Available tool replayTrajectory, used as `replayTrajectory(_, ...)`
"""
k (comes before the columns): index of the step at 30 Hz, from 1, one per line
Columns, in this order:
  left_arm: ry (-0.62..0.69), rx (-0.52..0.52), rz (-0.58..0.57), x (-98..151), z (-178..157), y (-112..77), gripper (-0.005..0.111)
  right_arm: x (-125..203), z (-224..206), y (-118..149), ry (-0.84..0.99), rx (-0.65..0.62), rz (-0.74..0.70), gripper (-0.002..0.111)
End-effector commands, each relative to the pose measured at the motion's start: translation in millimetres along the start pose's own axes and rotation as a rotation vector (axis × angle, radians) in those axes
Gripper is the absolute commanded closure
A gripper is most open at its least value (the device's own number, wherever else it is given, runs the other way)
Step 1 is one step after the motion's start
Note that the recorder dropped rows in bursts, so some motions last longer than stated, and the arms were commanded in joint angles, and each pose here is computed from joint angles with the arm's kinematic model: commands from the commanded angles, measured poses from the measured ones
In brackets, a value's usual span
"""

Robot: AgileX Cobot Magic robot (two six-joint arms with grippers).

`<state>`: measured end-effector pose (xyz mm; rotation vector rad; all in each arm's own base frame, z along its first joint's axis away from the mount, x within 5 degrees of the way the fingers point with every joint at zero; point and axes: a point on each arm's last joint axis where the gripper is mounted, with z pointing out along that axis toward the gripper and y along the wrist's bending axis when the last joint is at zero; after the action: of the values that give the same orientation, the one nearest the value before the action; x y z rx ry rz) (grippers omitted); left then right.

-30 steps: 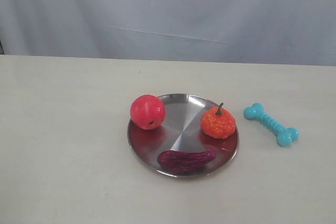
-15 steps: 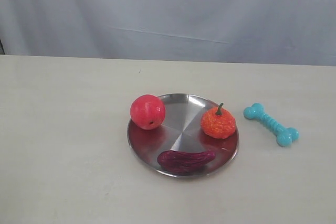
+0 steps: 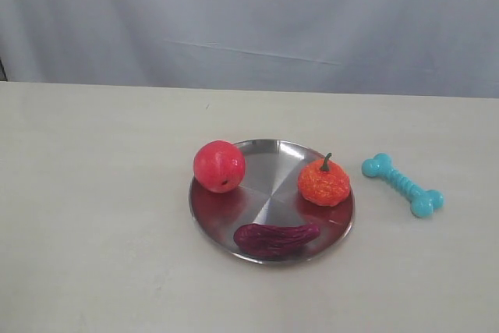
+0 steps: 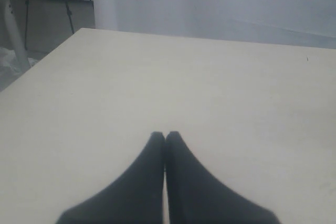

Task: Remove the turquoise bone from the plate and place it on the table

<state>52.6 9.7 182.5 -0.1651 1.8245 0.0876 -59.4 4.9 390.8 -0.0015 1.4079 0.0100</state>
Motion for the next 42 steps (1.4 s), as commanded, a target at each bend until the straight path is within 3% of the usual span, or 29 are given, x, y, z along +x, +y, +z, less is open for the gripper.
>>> replayTrajectory(1,-0.004,0.005,0.002,0.3,0.2,-0.3,0.107,-1.3,-2.0,0.0,-0.006,-0.002,0.003,0.109)
replayTrajectory(8,-0.004,0.005,0.002,0.3,0.2,-0.3,0.107,6.3,4.2,-0.4,0.015,0.001,0.003,0.109)
replayTrajectory(13,-0.004,0.005,0.002,0.3,0.2,-0.3,0.107,55.0,40.3,-13.2,0.081,0.122,-0.007,0.109)
replayTrajectory(16,-0.004,0.005,0.002,0.3,0.2,-0.3,0.107,97.2,57.8,-19.7,0.171,0.19,0.064,0.109)
replayTrajectory(19,-0.004,0.005,0.002,0.3,0.2,-0.3,0.107,122.0,64.0,-20.2,0.249,0.192,0.053,0.109)
replayTrajectory(29,-0.004,0.005,0.002,0.3,0.2,-0.3,0.107,136.5,67.7,-16.3,0.297,0.13,-0.062,0.109)
replayTrajectory(35,-0.004,0.005,0.002,0.3,0.2,-0.3,0.107,134.6,69.1,-12.8,0.265,0.096,-0.027,0.109)
replayTrajectory(42,-0.004,0.005,0.002,0.3,0.2,-0.3,0.107,158.4,75.3,-11.9,0.276,0.084,-0.017,0.109)
